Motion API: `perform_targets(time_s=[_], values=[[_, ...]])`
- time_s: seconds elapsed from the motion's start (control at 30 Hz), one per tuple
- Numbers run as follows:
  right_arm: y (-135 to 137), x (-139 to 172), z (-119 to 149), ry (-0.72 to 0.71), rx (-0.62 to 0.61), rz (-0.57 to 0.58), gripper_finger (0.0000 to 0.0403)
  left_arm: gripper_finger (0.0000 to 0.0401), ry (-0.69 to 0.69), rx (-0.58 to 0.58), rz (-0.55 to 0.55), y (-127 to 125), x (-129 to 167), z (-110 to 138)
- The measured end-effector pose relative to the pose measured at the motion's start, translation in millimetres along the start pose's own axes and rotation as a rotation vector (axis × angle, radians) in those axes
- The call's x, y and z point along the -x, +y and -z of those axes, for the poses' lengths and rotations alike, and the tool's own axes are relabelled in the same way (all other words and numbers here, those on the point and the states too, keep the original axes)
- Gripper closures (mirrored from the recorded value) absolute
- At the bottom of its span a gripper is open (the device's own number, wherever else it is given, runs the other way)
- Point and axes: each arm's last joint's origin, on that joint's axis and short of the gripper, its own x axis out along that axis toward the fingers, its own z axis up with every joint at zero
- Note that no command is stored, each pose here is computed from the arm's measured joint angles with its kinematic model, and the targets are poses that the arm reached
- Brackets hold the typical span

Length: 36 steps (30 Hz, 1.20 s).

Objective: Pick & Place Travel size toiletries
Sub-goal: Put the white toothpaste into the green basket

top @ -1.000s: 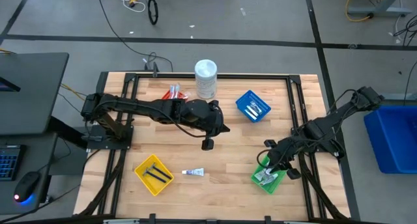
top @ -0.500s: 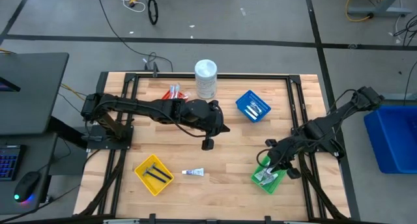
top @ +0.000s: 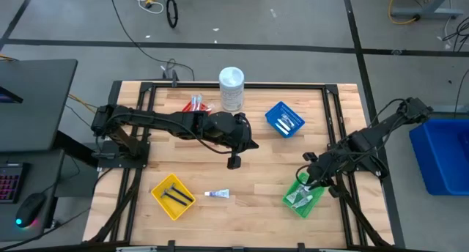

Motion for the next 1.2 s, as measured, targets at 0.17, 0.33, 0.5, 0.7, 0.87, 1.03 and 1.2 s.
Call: perform_targets(time_s=[0.17, 0.33, 0.5, 0.7, 0.87, 1.03, 1.2], values=[[-2, 3, 2, -0.012, 0.025, 0.059, 0.0333, 0.0392, 0.000, 0.004, 0.000, 0, 0, 0], [-2, 3, 4, 0.018, 0.028, 0.049, 0.0333, 0.0382, 0.000, 0.006, 0.000, 0, 0, 0], [-2, 3, 8, 0.054, 0.017, 0.047, 0.0330, 0.0394, 0.000, 0.000, -0.003, 1, 0, 0], [-2, 3, 8, 0.056, 0.017, 0.047, 0.0330, 0.0387, 0.000, 0.009, -0.012, 5, 0, 0], [-2, 4, 12, 0.099, -0.004, 0.030, 0.0331, 0.0382, 0.000, 0.010, -0.013, 5, 0, 0], [-3, 3, 13, 0.118, -0.029, 0.036, 0.0331, 0.0395, -0.003, 0.010, -0.013, 5, 0, 0], [-3, 3, 14, 0.130, -0.038, 0.039, 0.0320, 0.0388, -0.006, 0.010, -0.013, 5, 0, 0]])
